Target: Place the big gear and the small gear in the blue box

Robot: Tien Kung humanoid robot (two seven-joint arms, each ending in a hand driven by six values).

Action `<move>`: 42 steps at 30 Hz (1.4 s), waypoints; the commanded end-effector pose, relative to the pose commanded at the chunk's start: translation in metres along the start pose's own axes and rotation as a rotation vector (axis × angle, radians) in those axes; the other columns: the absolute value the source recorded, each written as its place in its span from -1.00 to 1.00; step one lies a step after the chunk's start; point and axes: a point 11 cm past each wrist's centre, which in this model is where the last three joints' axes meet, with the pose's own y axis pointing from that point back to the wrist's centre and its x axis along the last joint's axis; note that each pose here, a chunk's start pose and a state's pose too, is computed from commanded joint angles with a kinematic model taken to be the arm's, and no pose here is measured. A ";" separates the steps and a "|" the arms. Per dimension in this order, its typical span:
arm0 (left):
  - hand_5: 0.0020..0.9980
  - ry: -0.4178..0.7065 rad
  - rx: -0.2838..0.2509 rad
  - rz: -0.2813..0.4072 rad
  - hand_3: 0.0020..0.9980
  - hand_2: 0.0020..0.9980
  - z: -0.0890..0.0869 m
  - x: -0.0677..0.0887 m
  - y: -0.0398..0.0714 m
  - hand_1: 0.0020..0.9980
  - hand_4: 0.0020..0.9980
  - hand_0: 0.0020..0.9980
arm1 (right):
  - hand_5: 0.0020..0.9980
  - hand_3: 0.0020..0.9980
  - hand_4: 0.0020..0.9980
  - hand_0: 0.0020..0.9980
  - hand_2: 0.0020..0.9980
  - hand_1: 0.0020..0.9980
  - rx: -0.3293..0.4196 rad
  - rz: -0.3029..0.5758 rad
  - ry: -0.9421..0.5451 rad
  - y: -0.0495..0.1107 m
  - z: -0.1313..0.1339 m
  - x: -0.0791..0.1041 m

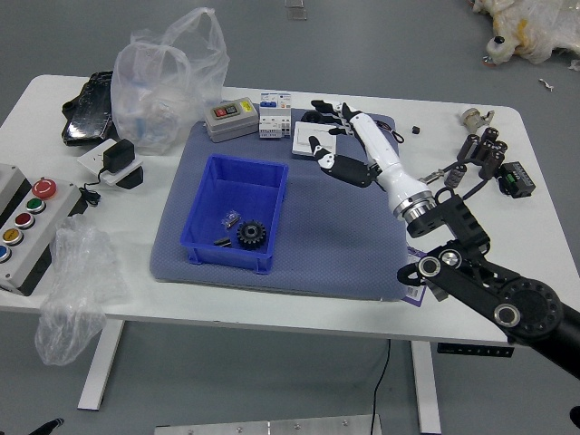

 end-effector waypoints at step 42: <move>0.36 0.002 -0.043 -0.025 0.45 0.26 0.009 -0.009 0.000 0.28 0.50 0.32 | 1.00 0.50 1.00 0.69 0.58 0.54 0.082 0.525 -0.433 0.083 0.038 0.140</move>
